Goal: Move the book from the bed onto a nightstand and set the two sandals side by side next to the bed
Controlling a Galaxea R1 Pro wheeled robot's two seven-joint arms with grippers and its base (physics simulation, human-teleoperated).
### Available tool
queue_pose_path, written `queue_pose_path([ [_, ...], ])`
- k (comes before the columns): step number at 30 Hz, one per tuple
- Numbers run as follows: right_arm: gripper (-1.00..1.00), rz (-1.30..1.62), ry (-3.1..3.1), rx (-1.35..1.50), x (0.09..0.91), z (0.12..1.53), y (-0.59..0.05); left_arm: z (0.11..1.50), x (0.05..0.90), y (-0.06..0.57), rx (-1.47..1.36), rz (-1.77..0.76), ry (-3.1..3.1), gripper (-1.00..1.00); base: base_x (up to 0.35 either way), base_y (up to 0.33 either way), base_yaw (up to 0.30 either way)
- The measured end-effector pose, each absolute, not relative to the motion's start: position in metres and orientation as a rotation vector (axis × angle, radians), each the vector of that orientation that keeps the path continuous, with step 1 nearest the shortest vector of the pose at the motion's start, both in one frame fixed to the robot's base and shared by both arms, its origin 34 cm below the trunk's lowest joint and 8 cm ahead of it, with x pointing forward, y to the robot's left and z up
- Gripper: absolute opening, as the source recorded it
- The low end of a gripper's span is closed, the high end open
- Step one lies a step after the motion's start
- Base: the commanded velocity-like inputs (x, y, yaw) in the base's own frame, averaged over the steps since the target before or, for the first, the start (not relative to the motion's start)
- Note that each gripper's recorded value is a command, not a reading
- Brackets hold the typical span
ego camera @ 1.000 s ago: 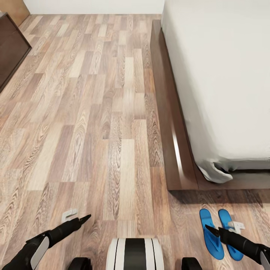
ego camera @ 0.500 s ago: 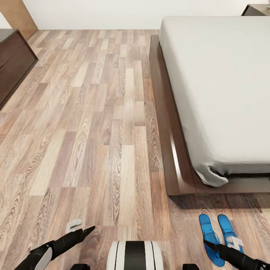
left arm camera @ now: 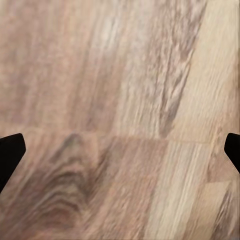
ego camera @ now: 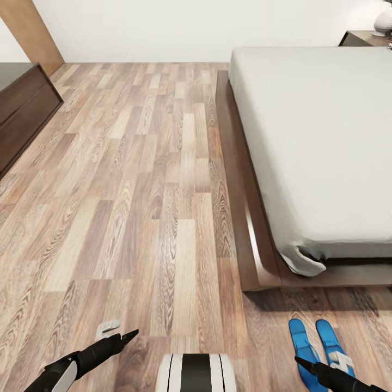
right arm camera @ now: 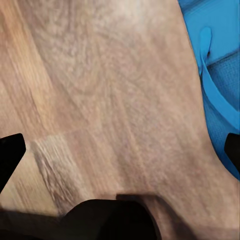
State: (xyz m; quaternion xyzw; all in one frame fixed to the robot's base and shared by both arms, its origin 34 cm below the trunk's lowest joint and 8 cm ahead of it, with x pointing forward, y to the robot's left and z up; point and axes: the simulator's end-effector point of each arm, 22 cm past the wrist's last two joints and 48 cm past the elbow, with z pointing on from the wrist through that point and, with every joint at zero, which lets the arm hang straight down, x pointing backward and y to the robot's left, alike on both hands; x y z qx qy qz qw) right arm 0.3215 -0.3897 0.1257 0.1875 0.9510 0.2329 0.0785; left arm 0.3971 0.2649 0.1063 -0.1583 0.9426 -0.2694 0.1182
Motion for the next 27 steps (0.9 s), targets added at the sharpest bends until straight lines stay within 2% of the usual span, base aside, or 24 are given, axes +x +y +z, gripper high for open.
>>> queue_pose_path([
  [27, 1.0, 0.705, 2.75, 0.503, 0.36, 0.156, -0.388, 0.146, 0.438, 0.265, -0.408, -0.788, 2.657, 1.0, 0.0, 0.0, 0.0],
])
